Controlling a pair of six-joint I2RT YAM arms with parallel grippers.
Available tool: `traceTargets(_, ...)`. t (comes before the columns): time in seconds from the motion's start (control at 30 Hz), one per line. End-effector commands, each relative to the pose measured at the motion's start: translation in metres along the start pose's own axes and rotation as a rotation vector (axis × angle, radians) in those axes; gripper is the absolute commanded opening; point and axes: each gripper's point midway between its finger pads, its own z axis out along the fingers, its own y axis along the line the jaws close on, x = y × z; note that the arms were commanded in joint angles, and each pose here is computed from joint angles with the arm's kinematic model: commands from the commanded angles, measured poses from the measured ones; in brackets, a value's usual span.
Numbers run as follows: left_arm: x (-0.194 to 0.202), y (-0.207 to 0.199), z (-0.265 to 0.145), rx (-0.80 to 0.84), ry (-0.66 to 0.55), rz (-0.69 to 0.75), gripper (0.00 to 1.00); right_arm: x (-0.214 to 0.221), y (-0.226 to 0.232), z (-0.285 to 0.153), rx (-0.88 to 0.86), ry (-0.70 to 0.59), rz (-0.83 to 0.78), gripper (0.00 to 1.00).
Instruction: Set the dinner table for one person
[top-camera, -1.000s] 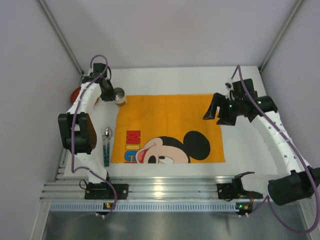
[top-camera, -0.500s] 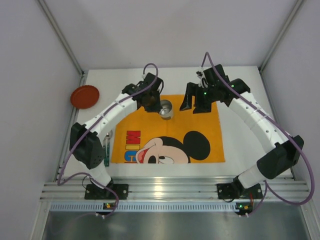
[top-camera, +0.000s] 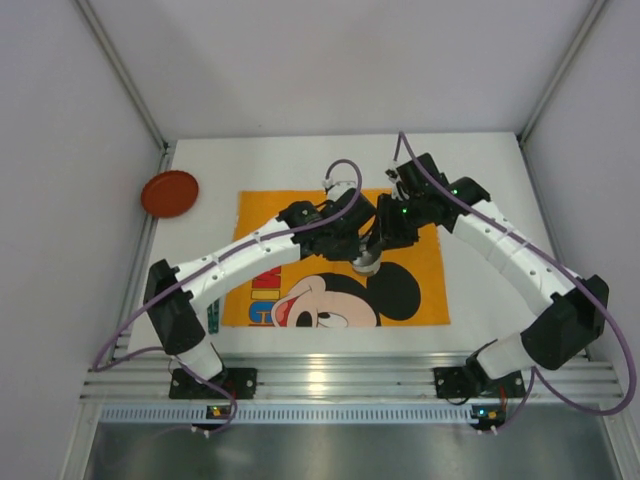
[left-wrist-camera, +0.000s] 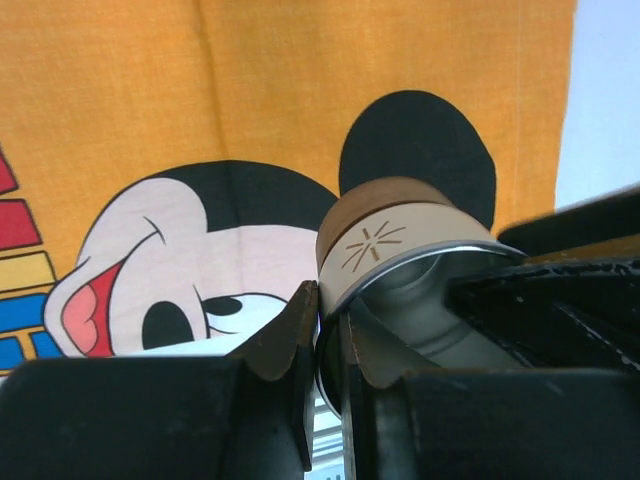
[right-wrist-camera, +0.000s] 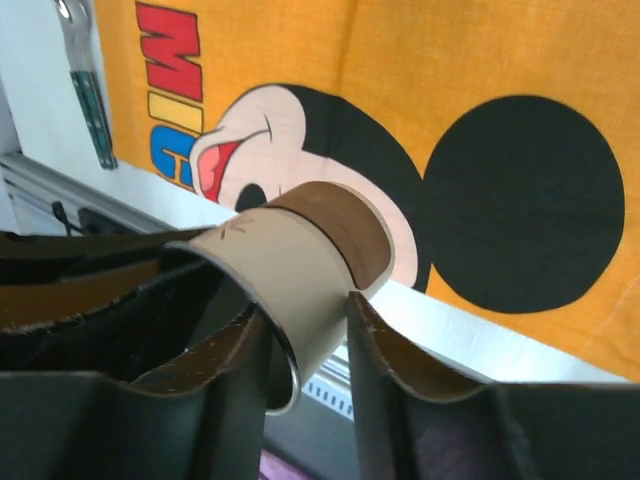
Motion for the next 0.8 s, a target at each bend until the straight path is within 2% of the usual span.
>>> traceTargets(0.0,-0.010,-0.019,-0.028,0.027,-0.076,-0.057,0.09,-0.003,-0.004,-0.014,0.040,-0.093,-0.019,0.29)
traceTargets(0.03,-0.007,-0.023,-0.026,0.025,-0.070,-0.055,0.11,0.005,-0.010,-0.011,0.062,-0.074,-0.015,0.11)
traceTargets(0.1,-0.001,-0.031,-0.029,0.027,-0.056,-0.061,0.18,0.010,-0.013,-0.011,0.073,-0.077,-0.012,0.00)
traceTargets(0.17,0.005,-0.035,-0.024,0.011,-0.039,-0.064,0.26,0.019,-0.018,-0.009,0.085,-0.062,-0.009,0.00)
traceTargets(0.2,0.006,-0.042,-0.029,0.024,-0.043,-0.060,0.41,0.020,-0.020,-0.008,0.094,-0.062,-0.006,0.00)
traceTargets(0.27,0.007,-0.046,-0.032,0.007,-0.044,-0.074,0.55,0.024,-0.024,-0.008,0.106,-0.062,-0.004,0.00)
traceTargets(0.3,0.008,-0.048,-0.034,0.009,-0.043,-0.076,0.66,0.026,-0.026,-0.007,0.111,-0.059,-0.003,0.00)
traceTargets(0.37,0.008,-0.051,-0.039,0.012,-0.035,-0.092,0.75,0.028,-0.027,-0.008,0.115,-0.061,-0.005,0.00)
traceTargets(0.4,0.008,-0.051,-0.041,0.014,-0.034,-0.098,0.95,0.027,-0.029,-0.008,0.125,-0.068,-0.005,0.00)
traceTargets(0.43,0.005,-0.052,-0.045,0.020,-0.040,-0.106,0.98,0.028,-0.031,-0.007,0.133,-0.067,-0.006,0.00)
traceTargets(0.53,-0.008,-0.047,-0.062,0.021,-0.090,-0.127,0.98,0.024,-0.038,-0.010,0.170,-0.087,-0.017,0.00)
traceTargets(0.63,-0.029,-0.010,-0.087,-0.065,-0.208,-0.145,0.98,0.013,-0.049,-0.012,0.217,-0.114,-0.019,0.00)
traceTargets(0.7,-0.036,0.026,-0.090,-0.150,-0.251,-0.151,0.98,0.001,-0.058,-0.012,0.236,-0.129,-0.003,0.00)
traceTargets(0.73,-0.042,0.042,-0.103,-0.139,-0.273,-0.179,0.98,-0.007,-0.065,-0.013,0.245,-0.139,0.018,0.00)
traceTargets(0.77,-0.044,0.073,-0.095,-0.208,-0.266,-0.189,0.98,-0.012,-0.070,-0.009,0.254,-0.129,0.023,0.00)
